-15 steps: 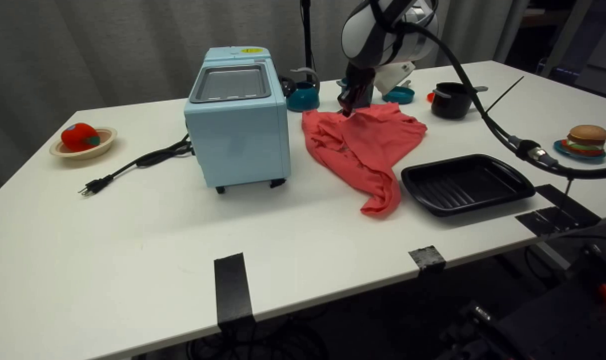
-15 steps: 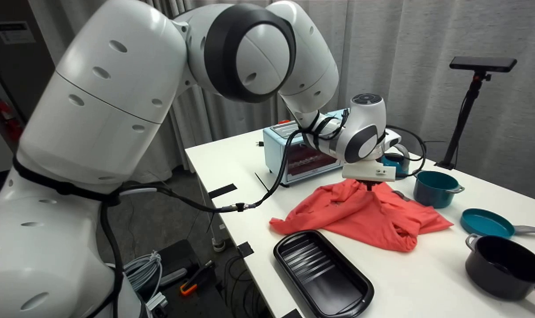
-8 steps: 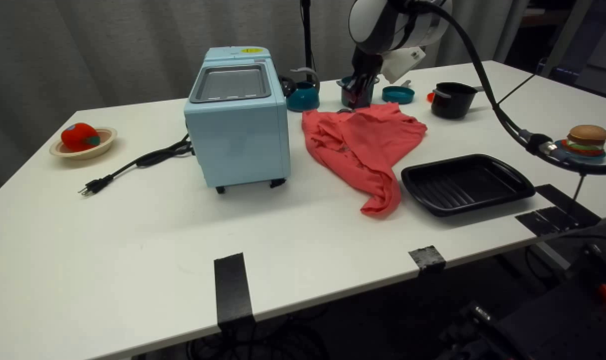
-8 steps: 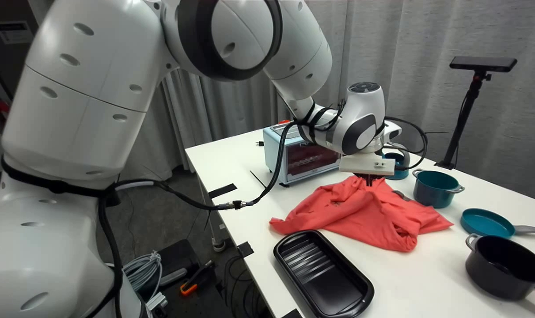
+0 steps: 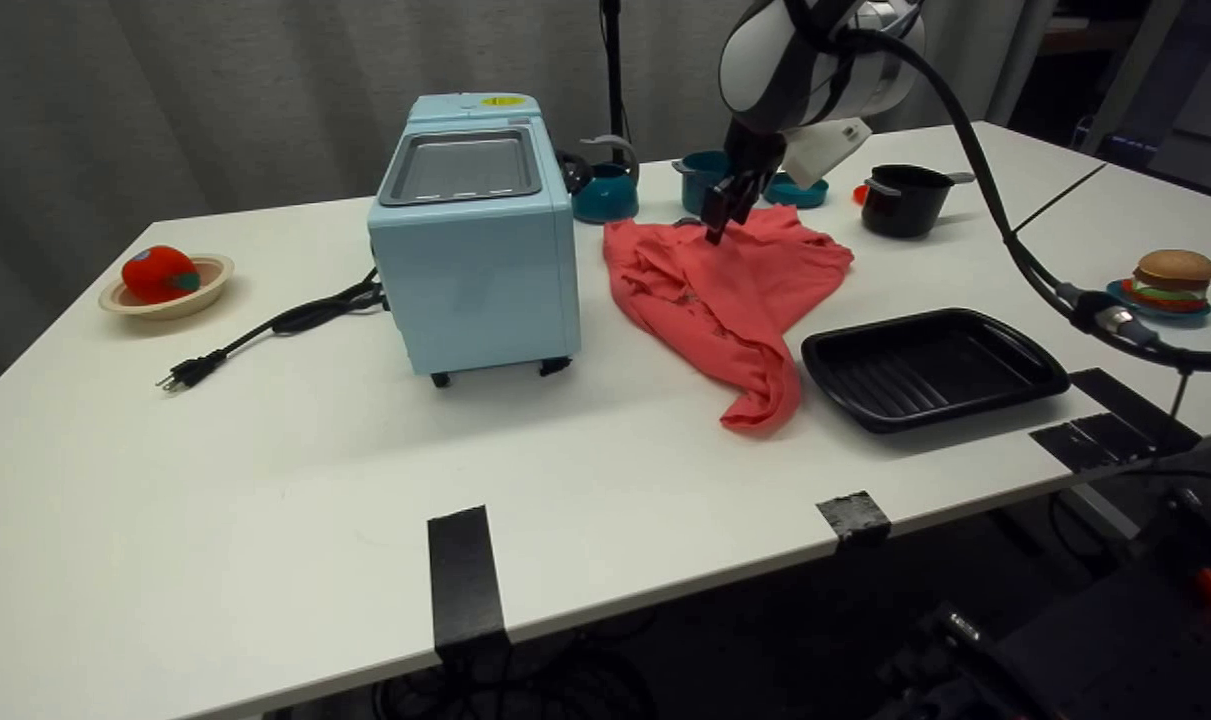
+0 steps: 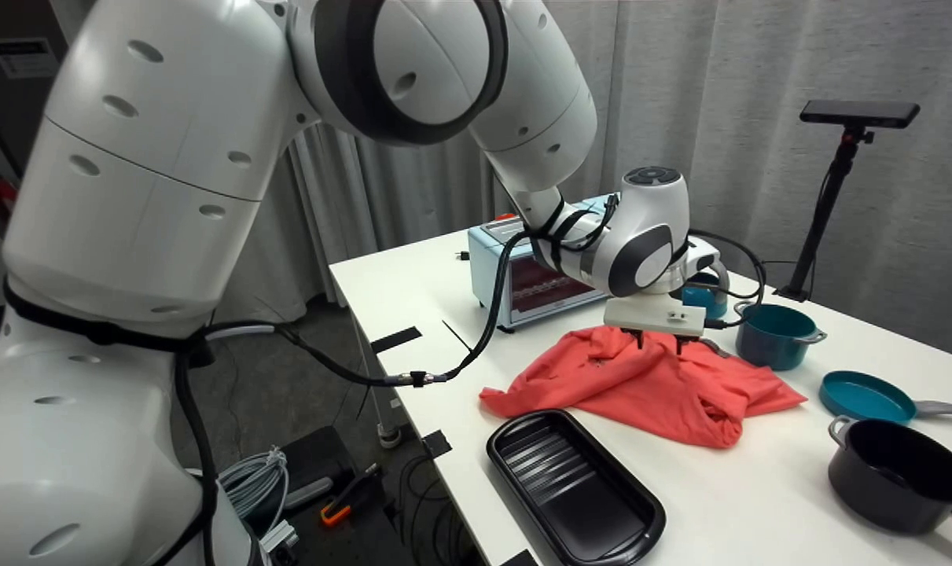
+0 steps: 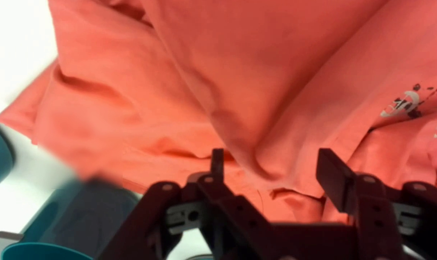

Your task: Unfold the long sleeve shirt on the table

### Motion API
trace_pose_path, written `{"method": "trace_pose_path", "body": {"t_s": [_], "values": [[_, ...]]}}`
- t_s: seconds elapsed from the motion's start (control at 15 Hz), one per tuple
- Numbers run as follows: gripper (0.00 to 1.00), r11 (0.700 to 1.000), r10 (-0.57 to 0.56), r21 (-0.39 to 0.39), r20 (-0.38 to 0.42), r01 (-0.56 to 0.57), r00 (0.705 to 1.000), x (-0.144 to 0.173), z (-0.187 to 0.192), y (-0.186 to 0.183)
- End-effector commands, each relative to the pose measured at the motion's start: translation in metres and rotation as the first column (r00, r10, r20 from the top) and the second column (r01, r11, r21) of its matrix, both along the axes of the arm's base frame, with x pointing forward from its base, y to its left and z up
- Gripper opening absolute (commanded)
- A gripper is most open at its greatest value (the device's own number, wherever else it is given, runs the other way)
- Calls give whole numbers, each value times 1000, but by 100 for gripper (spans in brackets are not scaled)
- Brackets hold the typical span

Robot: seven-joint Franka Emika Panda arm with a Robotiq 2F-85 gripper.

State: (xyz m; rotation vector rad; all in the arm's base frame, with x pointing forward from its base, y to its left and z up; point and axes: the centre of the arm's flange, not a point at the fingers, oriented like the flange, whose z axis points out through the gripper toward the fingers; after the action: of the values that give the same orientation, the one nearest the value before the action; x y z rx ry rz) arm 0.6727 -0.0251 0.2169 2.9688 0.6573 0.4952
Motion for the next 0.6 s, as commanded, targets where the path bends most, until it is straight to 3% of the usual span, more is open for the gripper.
{"method": "trace_pose_path", "body": {"t_s": [0.0, 0.33, 0.47, 0.53], "values": [[98, 1000, 20, 12, 56, -21, 998, 4, -3, 4], [99, 1000, 9, 27, 56, -10, 998, 19, -8, 1], [74, 999, 1, 32, 58, -2, 998, 25, -7, -2], [72, 999, -2, 32, 61, 0, 998, 28, -7, -3]]}}
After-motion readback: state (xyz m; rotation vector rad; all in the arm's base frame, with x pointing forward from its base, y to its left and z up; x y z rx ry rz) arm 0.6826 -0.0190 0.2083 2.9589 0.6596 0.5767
